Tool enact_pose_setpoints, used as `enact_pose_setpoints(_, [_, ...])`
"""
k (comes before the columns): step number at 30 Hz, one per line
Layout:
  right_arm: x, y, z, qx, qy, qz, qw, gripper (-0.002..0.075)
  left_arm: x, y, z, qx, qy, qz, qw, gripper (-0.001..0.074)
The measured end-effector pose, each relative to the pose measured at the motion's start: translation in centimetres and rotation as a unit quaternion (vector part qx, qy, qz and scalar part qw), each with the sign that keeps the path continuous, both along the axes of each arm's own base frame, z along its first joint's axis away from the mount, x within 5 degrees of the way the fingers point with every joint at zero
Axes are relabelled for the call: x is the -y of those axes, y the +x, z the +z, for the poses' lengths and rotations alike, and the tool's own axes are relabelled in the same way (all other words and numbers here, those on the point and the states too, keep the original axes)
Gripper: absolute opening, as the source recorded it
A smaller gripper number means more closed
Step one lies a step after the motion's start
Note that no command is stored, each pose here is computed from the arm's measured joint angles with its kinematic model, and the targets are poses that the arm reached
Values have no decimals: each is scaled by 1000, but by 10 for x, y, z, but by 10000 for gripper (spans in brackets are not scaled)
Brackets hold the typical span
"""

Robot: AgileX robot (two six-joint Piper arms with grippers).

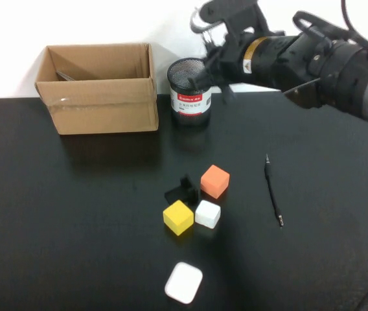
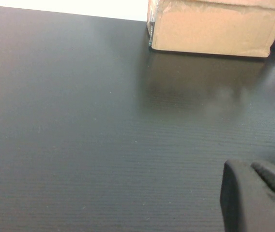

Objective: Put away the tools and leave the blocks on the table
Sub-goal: Place the picked object into the round holder

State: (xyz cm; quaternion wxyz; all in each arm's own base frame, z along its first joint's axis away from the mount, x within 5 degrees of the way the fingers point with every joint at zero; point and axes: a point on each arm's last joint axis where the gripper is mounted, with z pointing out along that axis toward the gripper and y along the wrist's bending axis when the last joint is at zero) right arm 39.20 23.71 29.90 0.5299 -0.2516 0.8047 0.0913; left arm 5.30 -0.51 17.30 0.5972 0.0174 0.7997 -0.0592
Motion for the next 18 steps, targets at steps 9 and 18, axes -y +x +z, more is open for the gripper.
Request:
enact_pose_setpoints(9, [-33, 20, -20, 140, 118, 93, 979, 150, 0, 0, 0, 0, 0, 0, 1000, 0])
enact_pose_setpoints(18, [-29, 42, -48, 157, 207, 3, 966, 150, 0, 0, 0, 0, 0, 0, 1000, 0])
